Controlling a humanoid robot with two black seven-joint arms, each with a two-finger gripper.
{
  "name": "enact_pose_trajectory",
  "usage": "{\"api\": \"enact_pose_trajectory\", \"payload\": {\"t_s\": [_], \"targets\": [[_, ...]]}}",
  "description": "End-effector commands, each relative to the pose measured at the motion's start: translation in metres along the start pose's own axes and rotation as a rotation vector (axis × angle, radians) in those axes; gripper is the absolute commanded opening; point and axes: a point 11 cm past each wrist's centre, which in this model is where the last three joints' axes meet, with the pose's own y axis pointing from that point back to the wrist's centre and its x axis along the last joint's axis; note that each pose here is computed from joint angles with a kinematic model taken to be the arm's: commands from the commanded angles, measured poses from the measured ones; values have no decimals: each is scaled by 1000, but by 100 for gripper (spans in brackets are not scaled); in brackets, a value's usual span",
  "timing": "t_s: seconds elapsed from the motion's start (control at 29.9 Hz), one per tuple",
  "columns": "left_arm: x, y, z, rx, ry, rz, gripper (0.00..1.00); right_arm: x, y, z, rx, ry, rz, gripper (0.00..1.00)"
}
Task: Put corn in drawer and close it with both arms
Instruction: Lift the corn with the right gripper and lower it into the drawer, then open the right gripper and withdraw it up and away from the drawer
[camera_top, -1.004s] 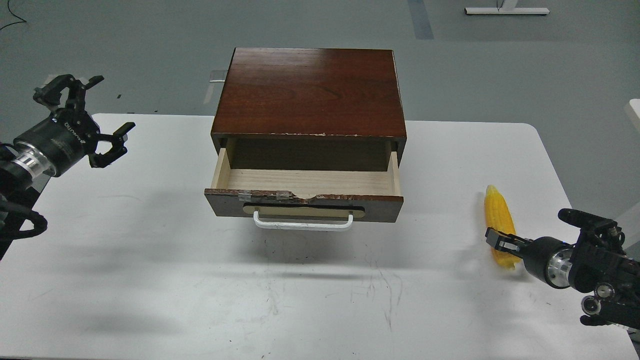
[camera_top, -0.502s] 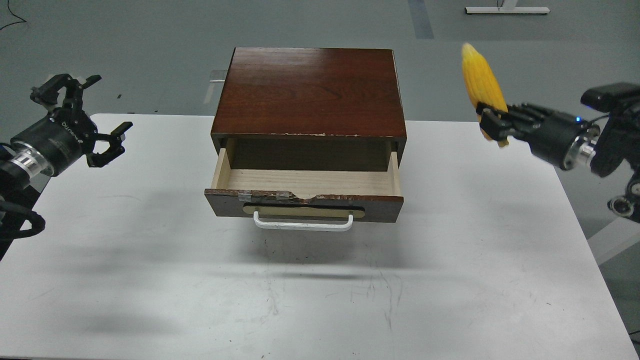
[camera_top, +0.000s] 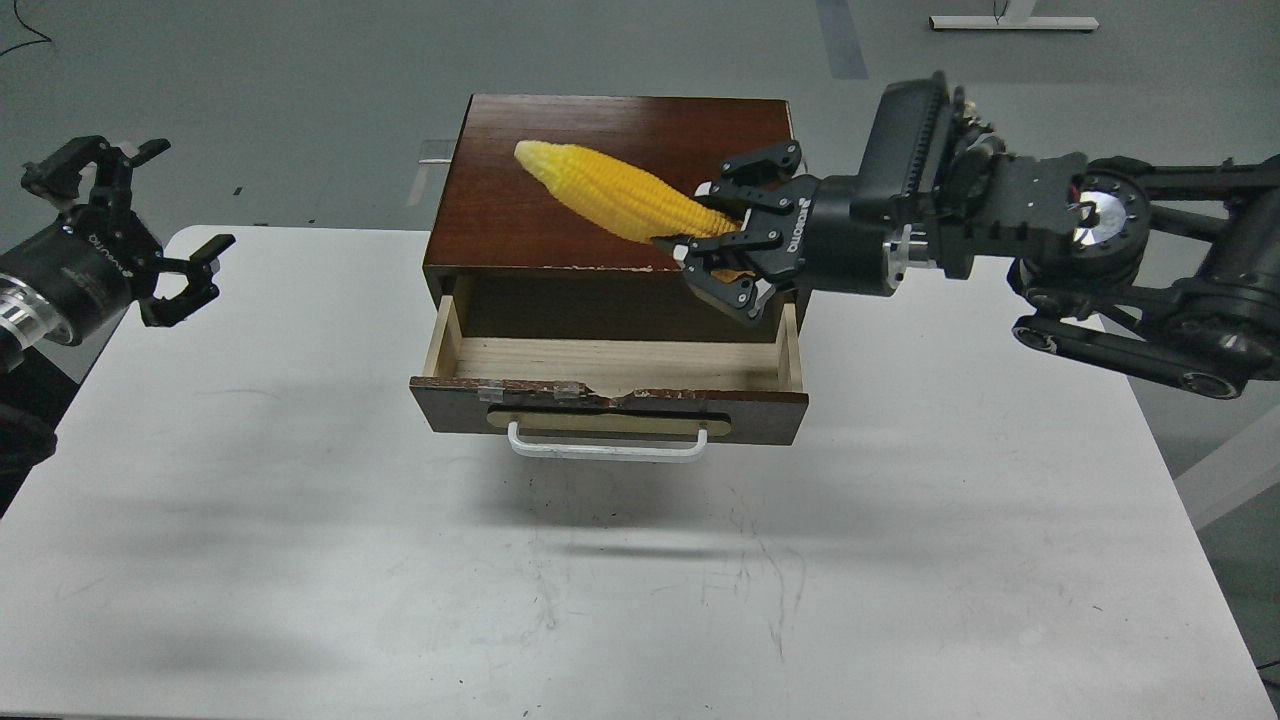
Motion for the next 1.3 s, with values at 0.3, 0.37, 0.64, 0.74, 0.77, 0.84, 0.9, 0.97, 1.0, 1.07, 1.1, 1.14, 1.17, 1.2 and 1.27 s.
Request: {"api": "enact_pose_trajectory", "payload": {"t_s": [0.3, 0.37, 0.64, 0.74, 0.77, 0.84, 0.9, 0.97, 1.0, 1.07, 1.1, 1.14, 1.17, 1.2, 1.27], "targets": [[6, 6, 9, -50, -19, 15, 100, -13, -28, -1, 36, 19, -55, 98], [6, 6, 9, -49, -20, 16, 100, -14, -31, -3, 40, 14, -50, 99], [6, 6, 8, -45, -21, 14, 100, -13, -32, -4, 40, 8, -46, 100], [5, 5, 7, -45, -17, 13, 100, -7, -33, -1, 14, -59, -20, 100], [5, 5, 7, -46, -16, 12, 100, -4, -33, 2, -2, -101, -1, 100], [5, 5, 7, -46, -16, 12, 100, 0, -32, 5, -21, -150, 20, 100], [4, 4, 7, -47, -15, 10, 100, 5, -31, 11, -56, -224, 51, 100], [5, 5, 10, -57, -16, 16, 100, 20, -27, 25, -128, -336, 118, 100], [6, 5, 11, -58, -17, 22, 100, 24, -26, 29, -149, -370, 139, 100], [10, 6, 13, -62, -23, 36, 100, 34, -20, 44, -222, -480, 205, 100], [11, 6, 14, -62, -24, 39, 100, 36, -17, 50, -250, -519, 225, 100], [12, 6, 15, -64, -26, 41, 100, 40, -8, 63, -314, -606, 270, 100], [12, 7, 16, -65, -28, 44, 100, 41, -3, 70, -347, -652, 293, 100], [16, 8, 17, -67, -30, 54, 100, 43, 8, 83, -413, -746, 336, 100], [20, 9, 18, -70, -33, 65, 100, 38, 34, 105, -517, -861, 392, 100]]}}
